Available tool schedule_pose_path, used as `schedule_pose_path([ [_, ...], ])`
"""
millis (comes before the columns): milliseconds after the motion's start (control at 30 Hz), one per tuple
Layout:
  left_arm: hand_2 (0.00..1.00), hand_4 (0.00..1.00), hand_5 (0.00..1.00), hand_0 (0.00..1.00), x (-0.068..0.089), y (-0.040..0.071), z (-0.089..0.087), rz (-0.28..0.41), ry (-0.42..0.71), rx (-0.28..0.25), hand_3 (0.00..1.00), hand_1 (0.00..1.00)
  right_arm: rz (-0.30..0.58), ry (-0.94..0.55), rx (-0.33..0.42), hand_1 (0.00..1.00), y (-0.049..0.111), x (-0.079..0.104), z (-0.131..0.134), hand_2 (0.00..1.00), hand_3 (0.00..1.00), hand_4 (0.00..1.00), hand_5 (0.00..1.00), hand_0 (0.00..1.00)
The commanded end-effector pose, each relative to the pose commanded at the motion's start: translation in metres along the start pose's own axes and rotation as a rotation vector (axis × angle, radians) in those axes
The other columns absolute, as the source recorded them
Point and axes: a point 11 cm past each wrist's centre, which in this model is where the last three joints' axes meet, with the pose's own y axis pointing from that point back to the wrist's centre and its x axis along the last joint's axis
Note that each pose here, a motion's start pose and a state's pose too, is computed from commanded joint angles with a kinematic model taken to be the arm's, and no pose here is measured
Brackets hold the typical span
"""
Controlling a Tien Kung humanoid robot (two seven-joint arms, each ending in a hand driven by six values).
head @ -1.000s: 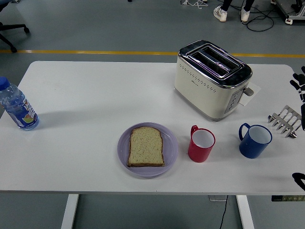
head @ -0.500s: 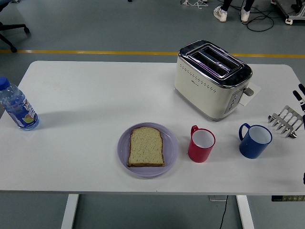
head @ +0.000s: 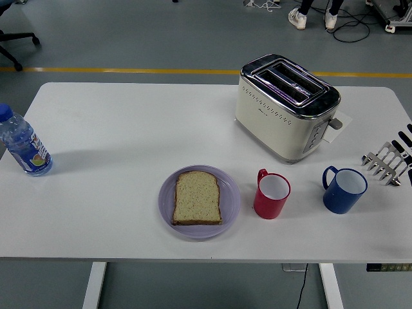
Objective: Pick up the cup,pour liquid into bread,place the cup on the desk
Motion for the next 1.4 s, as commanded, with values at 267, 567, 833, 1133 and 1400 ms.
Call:
schedule_pose_path([
  [267, 0.687, 0.247, 0.844, 0.642, -0.0014, 0.0003, 0.0049, -0.002, 0.004, -0.007, 0.525, 0.665, 0.0, -0.004, -0.002, 0.66, -0.0008, -0.0005, 0.0004, 0.699, 0.672, 0.625, 0.495, 0.731],
  [567, 0.687, 0.246, 0.845, 0.642, -0.0019, 0.0004, 0.0062, -0.003, 0.003, -0.01, 0.525, 0.663, 0.012, -0.006, -0.006, 0.657, 0.0, 0.002, 0.0015, 0.699, 0.671, 0.624, 0.497, 0.729],
  [833, 0.687, 0.247, 0.847, 0.642, -0.0026, 0.0006, 0.0084, -0.006, 0.008, -0.013, 0.524, 0.664, 0.022, -0.011, 0.01, 0.655, 0.001, 0.0047, -0.002, 0.698, 0.668, 0.623, 0.498, 0.728],
  [1133, 0.686, 0.248, 0.848, 0.643, -0.0028, 0.0006, 0.009, -0.006, 0.012, -0.013, 0.524, 0.664, 0.021, -0.015, 0.016, 0.648, 0.0009, 0.003, -0.0029, 0.694, 0.663, 0.62, 0.496, 0.722],
  [1400, 0.686, 0.246, 0.849, 0.643, -0.0025, 0.0005, 0.0078, -0.006, 0.006, -0.011, 0.524, 0.666, 0.031, -0.016, 0.026, 0.642, 0.0017, 0.0053, -0.0034, 0.693, 0.659, 0.617, 0.492, 0.713],
])
